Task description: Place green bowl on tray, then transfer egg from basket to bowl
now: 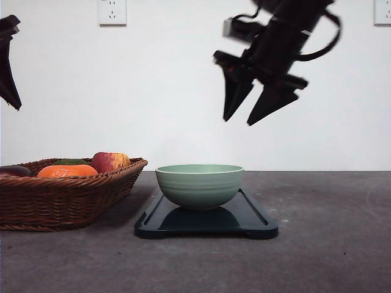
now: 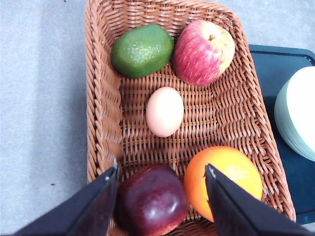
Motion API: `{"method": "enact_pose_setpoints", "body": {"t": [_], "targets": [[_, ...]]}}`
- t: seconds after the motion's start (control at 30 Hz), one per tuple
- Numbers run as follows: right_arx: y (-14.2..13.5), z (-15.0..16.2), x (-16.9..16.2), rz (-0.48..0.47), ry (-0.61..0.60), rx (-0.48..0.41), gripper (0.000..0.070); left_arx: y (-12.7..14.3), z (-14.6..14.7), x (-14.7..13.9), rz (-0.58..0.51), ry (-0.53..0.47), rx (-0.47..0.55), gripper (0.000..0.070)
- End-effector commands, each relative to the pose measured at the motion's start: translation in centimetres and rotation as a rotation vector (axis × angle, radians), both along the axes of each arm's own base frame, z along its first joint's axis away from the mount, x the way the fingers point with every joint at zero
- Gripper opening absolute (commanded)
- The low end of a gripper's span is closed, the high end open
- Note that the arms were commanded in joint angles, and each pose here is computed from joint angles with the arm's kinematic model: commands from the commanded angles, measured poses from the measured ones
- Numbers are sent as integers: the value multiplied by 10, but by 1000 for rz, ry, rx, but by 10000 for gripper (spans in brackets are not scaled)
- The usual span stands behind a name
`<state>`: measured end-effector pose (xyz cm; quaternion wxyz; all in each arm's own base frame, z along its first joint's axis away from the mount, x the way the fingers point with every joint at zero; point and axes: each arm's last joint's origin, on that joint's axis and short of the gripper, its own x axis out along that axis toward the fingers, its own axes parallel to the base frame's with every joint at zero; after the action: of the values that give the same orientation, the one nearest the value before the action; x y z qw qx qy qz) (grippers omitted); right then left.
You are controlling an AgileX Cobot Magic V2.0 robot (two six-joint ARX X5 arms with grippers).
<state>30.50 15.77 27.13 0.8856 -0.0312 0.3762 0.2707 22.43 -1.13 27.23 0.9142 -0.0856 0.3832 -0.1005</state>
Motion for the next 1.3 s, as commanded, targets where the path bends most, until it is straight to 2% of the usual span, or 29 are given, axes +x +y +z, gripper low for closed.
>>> {"method": "enact_pose_setpoints", "body": {"t": [0.0, 0.23, 0.5, 0.73, 0.9, 1.03, 1.27], "targets": [[-3, -5, -11, -2, -19, 13, 329, -1, 6, 3, -8, -19, 1, 351], [-31, -29, -62, -8, -74, 40, 329, -1, 6, 3, -8, -19, 1, 351], [-56, -55, -107, -40, -74, 19, 329, -1, 6, 3, -4, -19, -3, 353], [-68, -61, -128, -61, -173, 20, 329, -2, 8, 3, 21, -10, -44, 367], [-70, -61, -130, -54, -188, 4, 329, -9, 20, 9, -13, -2, -35, 392], [-71, -60, -129, -58, -191, 4, 329, -20, 27, 25, -55, 48, 41, 392], [-71, -60, -129, -58, -191, 4, 329, -45, 20, 74, -154, 213, 195, 393]]}}
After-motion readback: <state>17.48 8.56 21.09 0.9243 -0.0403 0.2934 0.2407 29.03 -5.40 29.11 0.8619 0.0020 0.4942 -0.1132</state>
